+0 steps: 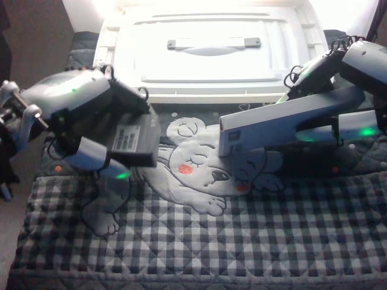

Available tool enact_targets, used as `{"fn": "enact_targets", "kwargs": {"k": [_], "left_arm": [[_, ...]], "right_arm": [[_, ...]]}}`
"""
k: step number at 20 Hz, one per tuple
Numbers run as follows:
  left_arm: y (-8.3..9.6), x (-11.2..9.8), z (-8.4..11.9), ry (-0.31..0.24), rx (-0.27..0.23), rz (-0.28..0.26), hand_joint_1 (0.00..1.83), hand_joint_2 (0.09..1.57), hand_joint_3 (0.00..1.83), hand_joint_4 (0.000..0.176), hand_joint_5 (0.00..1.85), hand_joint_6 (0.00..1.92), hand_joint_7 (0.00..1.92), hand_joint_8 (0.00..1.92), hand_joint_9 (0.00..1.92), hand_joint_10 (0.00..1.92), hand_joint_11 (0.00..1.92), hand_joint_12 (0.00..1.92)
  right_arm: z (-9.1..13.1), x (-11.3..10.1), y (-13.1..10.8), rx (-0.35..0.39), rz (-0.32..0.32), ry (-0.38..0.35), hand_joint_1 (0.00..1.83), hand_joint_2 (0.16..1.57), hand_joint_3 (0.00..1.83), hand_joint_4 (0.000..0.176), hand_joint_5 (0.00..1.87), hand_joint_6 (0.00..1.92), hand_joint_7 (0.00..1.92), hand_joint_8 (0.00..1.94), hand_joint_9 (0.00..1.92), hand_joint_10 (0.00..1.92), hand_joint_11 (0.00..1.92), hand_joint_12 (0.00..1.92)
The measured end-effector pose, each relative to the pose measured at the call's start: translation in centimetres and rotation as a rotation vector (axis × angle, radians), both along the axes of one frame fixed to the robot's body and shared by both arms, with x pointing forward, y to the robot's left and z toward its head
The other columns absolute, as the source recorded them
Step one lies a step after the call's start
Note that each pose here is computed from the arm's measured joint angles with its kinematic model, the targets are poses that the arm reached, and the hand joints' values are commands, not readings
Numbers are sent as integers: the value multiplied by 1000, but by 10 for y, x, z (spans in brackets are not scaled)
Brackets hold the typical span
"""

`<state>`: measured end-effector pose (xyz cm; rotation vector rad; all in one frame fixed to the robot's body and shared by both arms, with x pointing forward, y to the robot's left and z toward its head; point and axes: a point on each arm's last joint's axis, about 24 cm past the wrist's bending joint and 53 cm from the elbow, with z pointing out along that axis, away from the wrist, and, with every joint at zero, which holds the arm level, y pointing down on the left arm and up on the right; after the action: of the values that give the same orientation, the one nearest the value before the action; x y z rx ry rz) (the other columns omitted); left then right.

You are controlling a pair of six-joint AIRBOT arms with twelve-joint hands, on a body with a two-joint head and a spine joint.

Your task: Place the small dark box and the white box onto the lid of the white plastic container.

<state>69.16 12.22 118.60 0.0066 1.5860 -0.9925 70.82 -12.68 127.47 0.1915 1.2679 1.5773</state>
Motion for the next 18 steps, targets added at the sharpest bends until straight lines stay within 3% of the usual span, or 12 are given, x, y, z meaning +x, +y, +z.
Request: {"fn": "enact_targets", "kwargs": {"k": [1,3,4,6,10,11,12,13,15,16,17,18], "left_arm": [[-1,0,4,-14,-6,-4,1390,1087,2,0,953,858,1062,932,943,1182,755,1520],[-1,2,11,-37,-3,-6,1312,1052,0,0,1100,581,1140,934,1005,1119,797,1616],[0,5,14,-41,-3,-1,1222,1037,0,0,1148,644,1079,1130,1016,1399,885,1799],[-2,14,26,-73,-8,3,1370,1071,0,0,1013,727,1105,907,977,1189,690,1546],[-11,29,41,-125,-3,-1,1385,1091,0,0,921,1016,1055,784,988,1121,787,1250],[-14,33,40,-128,9,-2,1388,1086,1,0,910,1050,1065,765,1008,1074,847,1143],[-15,37,42,-133,18,-1,1476,1082,4,0,905,1015,1035,780,1017,959,844,1407],[-16,42,47,-138,18,4,1408,1072,0,0,936,1028,1090,666,1066,963,864,1158],[-18,46,65,-170,4,8,1497,1058,0,0,951,982,1077,637,1115,768,899,1384],[-19,48,76,-194,-3,10,1501,1051,0,0,954,966,1096,609,1143,715,916,1371],[-19,50,83,-222,9,19,1419,1041,0,0,989,949,1161,518,1157,812,978,1098],[-22,54,90,-248,22,29,1404,1042,0,0,968,928,1183,506,1165,853,1003,1021]], "right_arm": [[2,0,-2,8,-4,-1,1249,1097,0,0,1150,495,925,1387,753,1780,585,1921],[6,0,-6,25,-10,-11,1208,1015,0,0,1231,546,1116,1438,1173,1915,1239,1921],[8,0,-7,32,-12,-14,1208,1010,0,0,1235,542,1158,1400,1235,1920,1322,1921],[11,0,-10,36,-12,-31,1296,1029,0,0,1200,383,1210,882,1267,1515,1281,1790],[20,11,-34,43,-67,-64,1300,1036,0,0,1205,315,1195,910,1312,1297,1235,1673],[22,15,-41,45,-87,-67,1306,1021,0,0,1155,479,1286,696,1339,941,1200,1426],[26,18,-47,45,-104,-75,1308,1009,0,0,1144,550,1338,563,1364,711,1177,1269],[37,21,-48,44,-119,-97,1303,1022,2,0,1129,546,1285,685,1364,686,1133,1322],[62,19,-45,66,-121,-153,1293,1059,1,0,1078,577,1165,947,1305,935,1112,1479],[75,17,-44,74,-124,-185,1294,1053,0,0,1084,596,1186,892,1263,901,1053,1467],[80,15,-44,82,-122,-202,1296,1035,0,0,1082,663,1266,682,1300,701,1080,1234],[83,16,-45,78,-126,-211,1393,1001,0,0,1116,552,1333,358,1297,787,1086,1133]]}}
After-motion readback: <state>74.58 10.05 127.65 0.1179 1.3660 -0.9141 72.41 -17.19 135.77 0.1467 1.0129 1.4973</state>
